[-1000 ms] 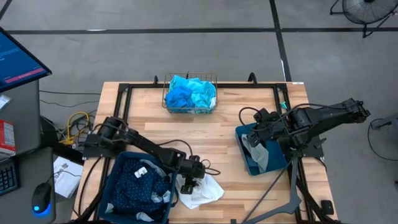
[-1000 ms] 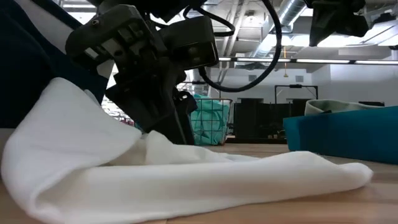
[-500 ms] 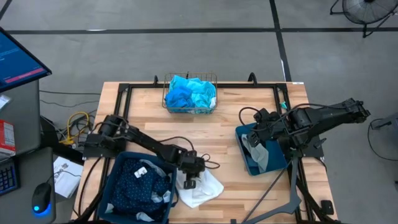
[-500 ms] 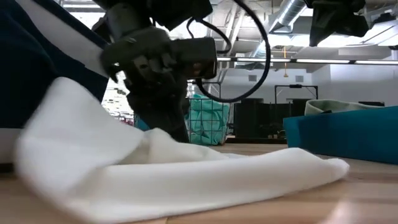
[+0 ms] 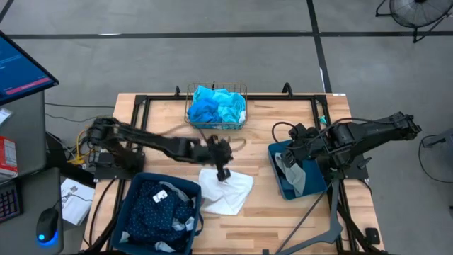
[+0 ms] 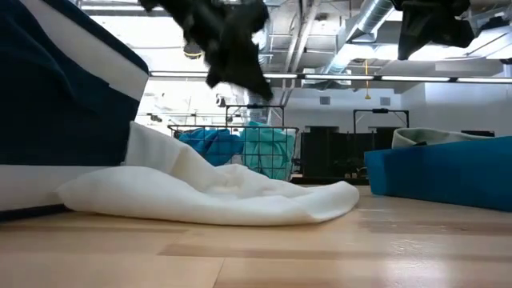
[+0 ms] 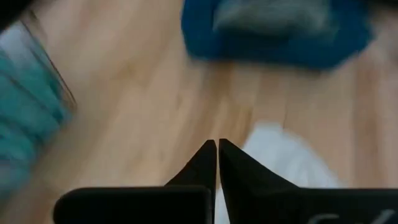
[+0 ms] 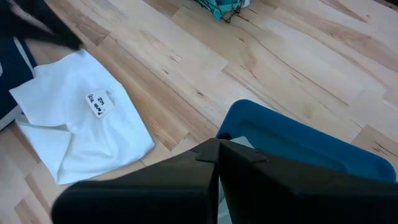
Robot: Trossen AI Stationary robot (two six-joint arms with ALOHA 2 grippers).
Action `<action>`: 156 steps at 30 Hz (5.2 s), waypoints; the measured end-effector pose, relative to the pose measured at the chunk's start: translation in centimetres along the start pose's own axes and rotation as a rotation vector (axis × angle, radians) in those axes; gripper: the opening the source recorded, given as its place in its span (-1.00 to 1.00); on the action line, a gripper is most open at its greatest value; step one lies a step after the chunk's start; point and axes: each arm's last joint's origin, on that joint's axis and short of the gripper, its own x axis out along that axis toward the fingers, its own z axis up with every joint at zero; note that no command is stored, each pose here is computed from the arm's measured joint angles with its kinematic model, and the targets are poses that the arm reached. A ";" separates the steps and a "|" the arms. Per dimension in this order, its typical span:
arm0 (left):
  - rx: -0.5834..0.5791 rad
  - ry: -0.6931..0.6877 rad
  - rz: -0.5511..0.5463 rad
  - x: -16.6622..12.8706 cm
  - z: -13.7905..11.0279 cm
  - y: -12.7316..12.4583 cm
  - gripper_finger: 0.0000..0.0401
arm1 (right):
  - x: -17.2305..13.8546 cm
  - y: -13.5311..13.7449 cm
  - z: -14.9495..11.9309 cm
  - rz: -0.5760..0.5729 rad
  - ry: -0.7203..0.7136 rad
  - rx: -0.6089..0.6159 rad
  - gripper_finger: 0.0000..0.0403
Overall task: Pick & Place Cloths
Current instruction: Put the white shorts into the gold wire basket
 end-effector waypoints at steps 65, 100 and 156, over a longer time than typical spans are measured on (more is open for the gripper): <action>0.180 0.306 -0.166 9.3 -9.2 -5.0 -0.87 | -0.7 0.6 -0.8 -0.019 -0.117 -0.062 -0.59; -0.012 -0.514 0.247 -13.0 8.7 16.1 -1.00 | -0.6 0.6 -0.7 -0.020 -0.124 -0.074 -0.59; -0.155 -0.106 0.227 -8.2 4.9 18.0 -0.95 | -0.7 0.8 -0.6 0.006 -0.134 0.026 -0.59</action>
